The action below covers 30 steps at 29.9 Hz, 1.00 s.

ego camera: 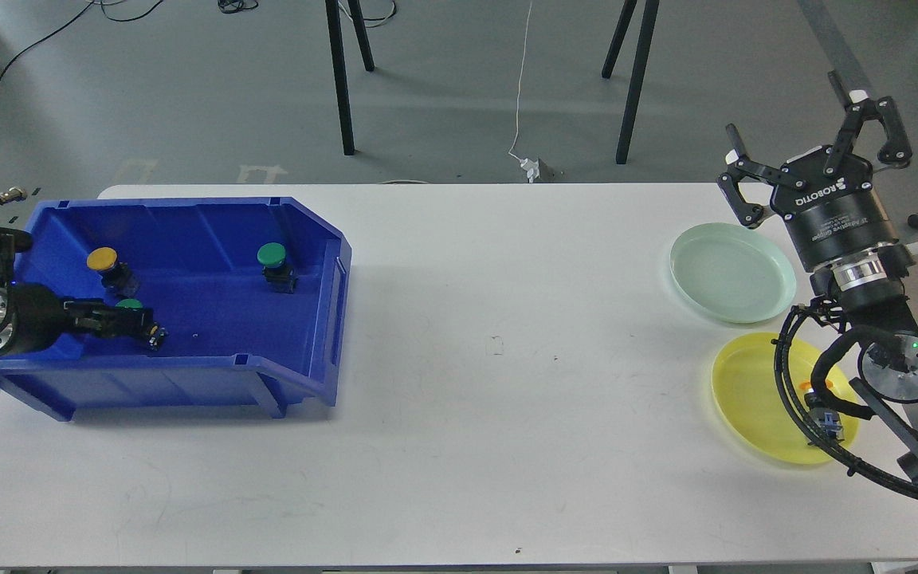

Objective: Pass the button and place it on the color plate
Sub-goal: 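Reach the left gripper into the bin and grasp the green-topped button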

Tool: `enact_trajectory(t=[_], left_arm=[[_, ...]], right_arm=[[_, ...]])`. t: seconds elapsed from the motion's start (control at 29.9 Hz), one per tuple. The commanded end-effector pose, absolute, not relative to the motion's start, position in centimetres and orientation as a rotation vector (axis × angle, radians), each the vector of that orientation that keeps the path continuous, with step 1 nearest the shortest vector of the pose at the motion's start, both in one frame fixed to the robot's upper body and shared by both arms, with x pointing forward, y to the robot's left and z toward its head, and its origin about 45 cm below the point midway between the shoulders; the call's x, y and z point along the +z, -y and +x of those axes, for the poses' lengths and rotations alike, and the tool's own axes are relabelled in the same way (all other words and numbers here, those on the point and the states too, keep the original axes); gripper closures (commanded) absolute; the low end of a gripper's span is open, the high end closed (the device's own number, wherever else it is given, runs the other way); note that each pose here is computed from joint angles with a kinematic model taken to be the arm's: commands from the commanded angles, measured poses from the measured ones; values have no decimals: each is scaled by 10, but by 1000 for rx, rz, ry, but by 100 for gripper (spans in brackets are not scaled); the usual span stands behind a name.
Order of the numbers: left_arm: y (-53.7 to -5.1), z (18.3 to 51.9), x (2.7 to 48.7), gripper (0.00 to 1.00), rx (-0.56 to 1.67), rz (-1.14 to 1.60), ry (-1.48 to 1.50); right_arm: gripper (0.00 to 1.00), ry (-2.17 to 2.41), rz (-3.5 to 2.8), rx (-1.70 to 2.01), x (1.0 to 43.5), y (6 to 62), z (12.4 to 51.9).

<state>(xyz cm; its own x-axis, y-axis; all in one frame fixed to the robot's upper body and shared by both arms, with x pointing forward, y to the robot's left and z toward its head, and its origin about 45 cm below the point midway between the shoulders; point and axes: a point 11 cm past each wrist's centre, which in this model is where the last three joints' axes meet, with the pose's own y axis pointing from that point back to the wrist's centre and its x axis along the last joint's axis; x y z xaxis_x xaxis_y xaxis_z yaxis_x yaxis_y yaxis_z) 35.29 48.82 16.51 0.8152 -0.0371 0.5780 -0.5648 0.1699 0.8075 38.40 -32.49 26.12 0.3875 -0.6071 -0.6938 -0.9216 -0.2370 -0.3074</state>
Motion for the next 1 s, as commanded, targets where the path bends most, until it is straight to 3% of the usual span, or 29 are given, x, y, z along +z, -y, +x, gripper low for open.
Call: enact_trajectory(t=[0.0,0.17,0.3,0.64,0.84,0.97], left_arm=[[-487,355,161,22,400,1367,535],[-486,356,160,28,403,1371,533],[-486,357,160,43,404,1371,535],[-485,356,159,49,403,1368,533],[-486,356,158,86,402,1371,537],[-485,358,160,87,405,1367,538]], right_arm=[[1,-1312,-1951,578,260,325,384],[1,-1313,-1949,583,258,326,382],[1,-1314,-1949,584,257,326,382],[1,-1317,-1948,587,256,326,381],[1,-1323,-1946,590,254,328,380],[1,-1326,-1945,592,253,329,379]])
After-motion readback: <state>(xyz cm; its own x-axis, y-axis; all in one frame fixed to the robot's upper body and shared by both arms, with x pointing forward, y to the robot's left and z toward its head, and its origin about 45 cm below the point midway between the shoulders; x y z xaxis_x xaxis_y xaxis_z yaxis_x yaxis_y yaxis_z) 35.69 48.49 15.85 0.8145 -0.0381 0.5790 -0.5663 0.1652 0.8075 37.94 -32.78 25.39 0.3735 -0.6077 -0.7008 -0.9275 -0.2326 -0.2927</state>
